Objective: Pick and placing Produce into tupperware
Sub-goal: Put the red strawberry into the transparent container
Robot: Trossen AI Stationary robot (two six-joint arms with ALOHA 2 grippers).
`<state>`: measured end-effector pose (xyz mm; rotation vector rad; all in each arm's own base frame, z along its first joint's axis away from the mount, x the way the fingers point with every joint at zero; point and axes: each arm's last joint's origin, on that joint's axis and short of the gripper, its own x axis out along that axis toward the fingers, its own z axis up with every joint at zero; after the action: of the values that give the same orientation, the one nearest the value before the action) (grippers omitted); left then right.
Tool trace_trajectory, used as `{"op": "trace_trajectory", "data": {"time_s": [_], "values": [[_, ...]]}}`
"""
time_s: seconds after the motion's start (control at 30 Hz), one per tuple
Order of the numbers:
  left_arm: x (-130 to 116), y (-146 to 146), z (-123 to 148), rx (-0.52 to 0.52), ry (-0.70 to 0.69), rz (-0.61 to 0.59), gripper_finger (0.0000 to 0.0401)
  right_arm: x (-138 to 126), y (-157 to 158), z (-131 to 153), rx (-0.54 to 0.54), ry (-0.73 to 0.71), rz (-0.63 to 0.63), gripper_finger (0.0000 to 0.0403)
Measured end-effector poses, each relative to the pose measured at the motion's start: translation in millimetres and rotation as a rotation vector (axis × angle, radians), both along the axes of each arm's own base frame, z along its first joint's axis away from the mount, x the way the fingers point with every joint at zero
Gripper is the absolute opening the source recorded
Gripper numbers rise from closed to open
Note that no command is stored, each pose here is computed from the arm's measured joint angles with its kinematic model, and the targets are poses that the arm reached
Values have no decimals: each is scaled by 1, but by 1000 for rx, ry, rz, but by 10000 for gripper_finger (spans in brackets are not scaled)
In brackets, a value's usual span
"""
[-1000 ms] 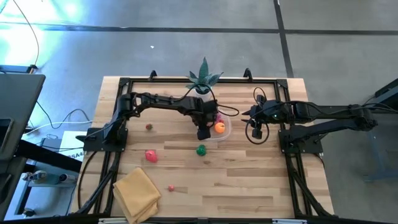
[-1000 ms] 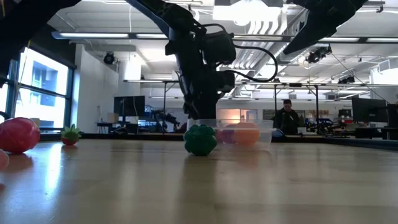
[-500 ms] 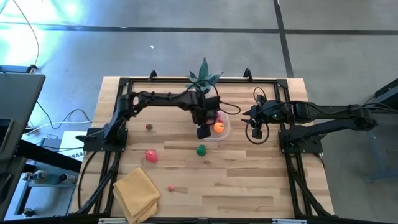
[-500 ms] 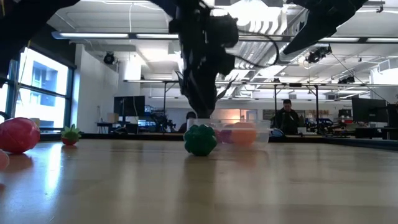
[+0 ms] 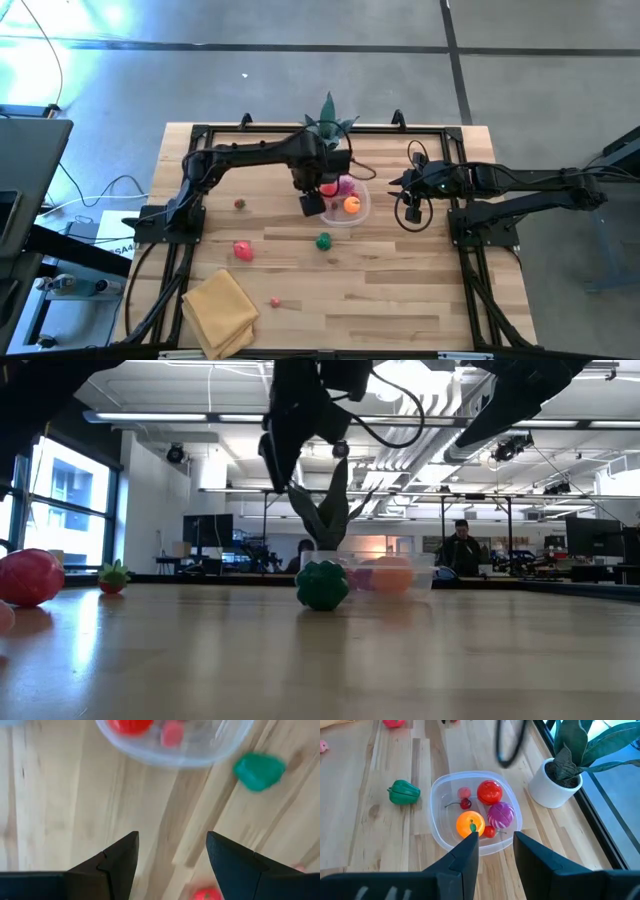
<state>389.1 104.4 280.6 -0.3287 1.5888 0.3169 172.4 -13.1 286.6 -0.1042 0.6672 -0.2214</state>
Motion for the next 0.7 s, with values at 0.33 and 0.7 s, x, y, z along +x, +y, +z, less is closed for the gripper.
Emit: {"op": "trace_trajectory", "data": {"time_s": [0.33, 0.7], "values": [[6, -37, -5, 89, 41, -85, 221, 0, 0, 0, 0, 0, 0, 113], [-63, -57, 0, 223, 152, 11, 220, 0, 0, 0, 0, 1, 0, 113]]}}
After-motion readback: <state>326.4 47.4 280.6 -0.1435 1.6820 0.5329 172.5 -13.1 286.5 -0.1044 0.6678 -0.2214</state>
